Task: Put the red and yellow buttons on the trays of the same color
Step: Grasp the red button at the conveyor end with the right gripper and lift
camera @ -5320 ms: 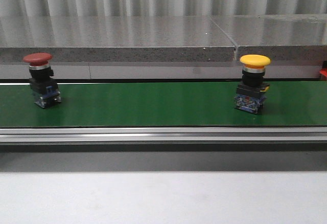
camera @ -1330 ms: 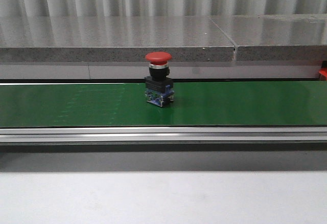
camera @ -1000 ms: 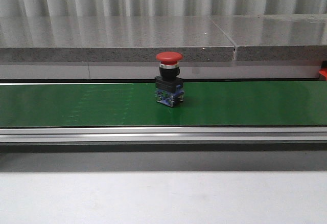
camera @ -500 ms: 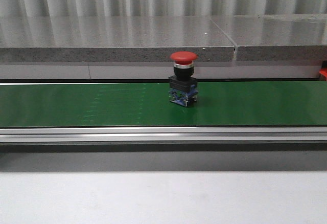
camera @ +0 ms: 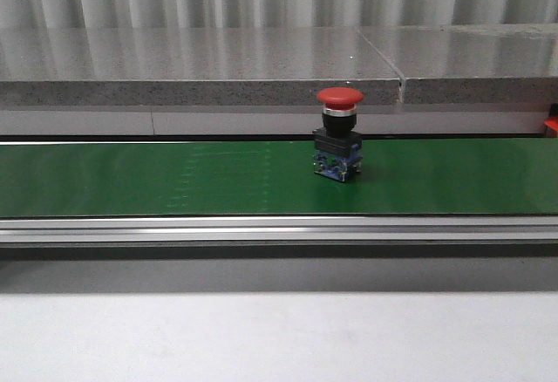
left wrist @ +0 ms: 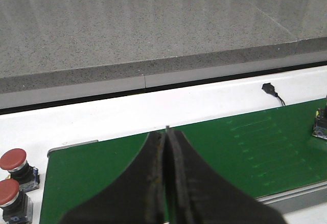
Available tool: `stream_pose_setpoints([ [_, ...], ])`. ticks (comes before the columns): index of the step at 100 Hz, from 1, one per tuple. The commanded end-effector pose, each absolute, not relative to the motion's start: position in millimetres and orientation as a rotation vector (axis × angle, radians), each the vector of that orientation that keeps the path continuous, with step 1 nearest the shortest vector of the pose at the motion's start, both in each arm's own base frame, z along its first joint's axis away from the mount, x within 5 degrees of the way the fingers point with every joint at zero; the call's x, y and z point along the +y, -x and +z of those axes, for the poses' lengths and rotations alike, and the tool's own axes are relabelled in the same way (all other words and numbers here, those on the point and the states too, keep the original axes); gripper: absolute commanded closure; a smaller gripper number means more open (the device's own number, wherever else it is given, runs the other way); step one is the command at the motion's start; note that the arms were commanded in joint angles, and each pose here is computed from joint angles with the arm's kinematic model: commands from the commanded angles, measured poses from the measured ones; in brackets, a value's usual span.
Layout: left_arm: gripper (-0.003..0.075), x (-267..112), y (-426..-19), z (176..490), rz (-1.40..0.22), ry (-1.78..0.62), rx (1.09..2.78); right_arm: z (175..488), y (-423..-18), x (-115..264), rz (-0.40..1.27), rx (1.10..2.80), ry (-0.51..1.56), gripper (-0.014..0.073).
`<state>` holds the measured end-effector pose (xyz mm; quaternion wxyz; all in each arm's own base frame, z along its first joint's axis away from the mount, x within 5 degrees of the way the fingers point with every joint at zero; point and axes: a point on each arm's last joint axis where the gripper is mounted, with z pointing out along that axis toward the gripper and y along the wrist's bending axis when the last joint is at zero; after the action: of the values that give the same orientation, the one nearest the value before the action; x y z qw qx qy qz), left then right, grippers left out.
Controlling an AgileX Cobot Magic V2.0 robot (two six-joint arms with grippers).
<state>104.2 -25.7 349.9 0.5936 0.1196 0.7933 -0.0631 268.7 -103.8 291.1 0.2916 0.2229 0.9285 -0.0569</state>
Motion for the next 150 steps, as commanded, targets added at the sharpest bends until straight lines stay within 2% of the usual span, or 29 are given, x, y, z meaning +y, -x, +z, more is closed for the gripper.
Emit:
stream_pose_setpoints([
  [1, 0.0741, -26, -104, 365, -0.171, -0.248, 1.745, 313, -270, -96, -0.167, 2.393, -0.518, -0.005],
  [24, 0.0741, -26, -104, 365, -0.171, -0.248, 1.745, 312, -279, -62, -0.157, 2.45, -0.253, -0.005],
  [72, 0.0741, -26, -104, 365, -0.171, -0.248, 1.745, 323, -289, 46, -0.024, 2.48, 0.432, -0.005],
  [105, 0.0741, -26, -104, 365, -0.171, -0.248, 1.745, 312, -305, 89, 0.094, 2.511, 0.645, -0.005],
  [150, 0.0741, -26, -104, 365, -0.171, -0.248, 1.745, 303, -328, 107, 0.175, 2.489, 0.687, -0.005],
])
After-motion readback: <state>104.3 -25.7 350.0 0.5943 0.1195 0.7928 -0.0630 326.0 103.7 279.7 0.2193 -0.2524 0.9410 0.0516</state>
